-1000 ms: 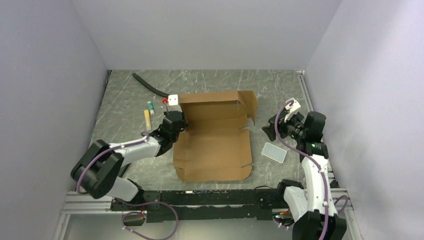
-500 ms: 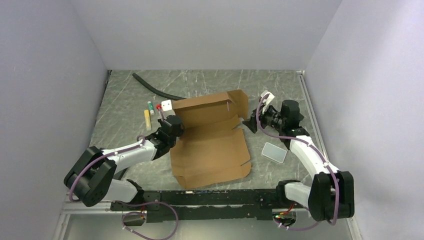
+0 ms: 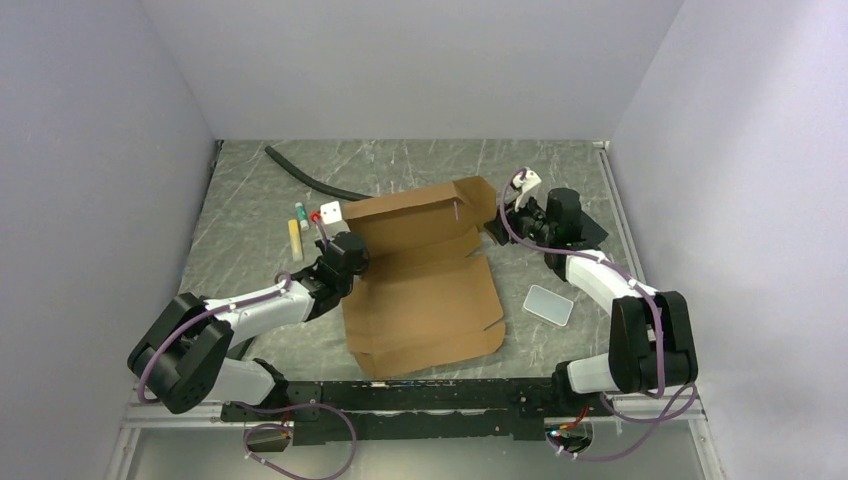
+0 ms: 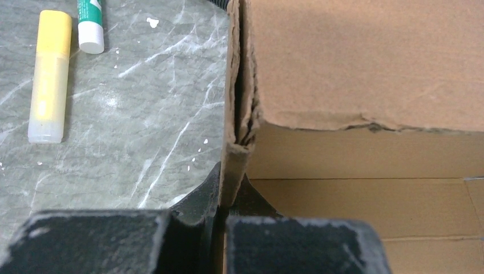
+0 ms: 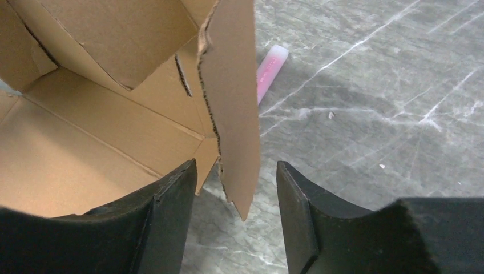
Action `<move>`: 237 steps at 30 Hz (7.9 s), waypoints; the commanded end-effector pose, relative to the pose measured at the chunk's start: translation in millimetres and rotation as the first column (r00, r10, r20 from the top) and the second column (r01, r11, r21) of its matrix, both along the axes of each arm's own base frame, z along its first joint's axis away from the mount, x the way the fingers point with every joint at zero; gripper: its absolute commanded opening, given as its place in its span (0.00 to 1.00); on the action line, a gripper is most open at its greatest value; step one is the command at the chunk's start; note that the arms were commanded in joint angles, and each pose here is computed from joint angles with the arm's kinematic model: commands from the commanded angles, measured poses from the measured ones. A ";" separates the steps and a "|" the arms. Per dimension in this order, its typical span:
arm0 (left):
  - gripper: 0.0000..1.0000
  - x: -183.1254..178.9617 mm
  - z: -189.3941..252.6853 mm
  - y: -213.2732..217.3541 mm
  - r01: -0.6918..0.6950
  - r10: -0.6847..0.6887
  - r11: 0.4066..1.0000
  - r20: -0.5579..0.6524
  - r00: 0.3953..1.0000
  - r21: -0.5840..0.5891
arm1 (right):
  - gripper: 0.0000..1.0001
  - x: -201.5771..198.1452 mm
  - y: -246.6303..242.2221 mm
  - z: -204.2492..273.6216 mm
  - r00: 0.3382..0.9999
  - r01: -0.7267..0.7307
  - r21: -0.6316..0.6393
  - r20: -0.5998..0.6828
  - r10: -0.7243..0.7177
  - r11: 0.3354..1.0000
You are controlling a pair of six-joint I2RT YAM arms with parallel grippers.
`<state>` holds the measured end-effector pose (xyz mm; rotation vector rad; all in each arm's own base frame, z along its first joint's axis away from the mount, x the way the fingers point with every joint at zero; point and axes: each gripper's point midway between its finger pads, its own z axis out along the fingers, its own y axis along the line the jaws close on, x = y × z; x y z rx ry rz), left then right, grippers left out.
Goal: Fold the paper box
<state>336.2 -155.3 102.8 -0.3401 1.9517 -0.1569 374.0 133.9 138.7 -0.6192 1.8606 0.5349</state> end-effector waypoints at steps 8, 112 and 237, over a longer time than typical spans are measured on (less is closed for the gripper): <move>0.00 -8.5 0.7 -2.7 -0.102 0.096 0.993 -0.081 0.992 -0.065 | 0.00 3.4 12.8 46.2 0.989 -0.019 -0.037 0.146 0.025 0.999; 0.00 -4.1 20.0 -85.4 0.167 -0.167 0.985 -0.007 0.986 0.046 | 0.04 1.0 10.4 -20.9 0.905 0.414 -0.290 0.032 -0.423 0.863; 0.00 -42.1 29.1 -104.4 -0.002 -0.052 0.973 -0.231 0.972 -0.230 | 0.58 14.6 -0.3 38.7 0.988 0.088 -0.067 0.130 -0.079 0.994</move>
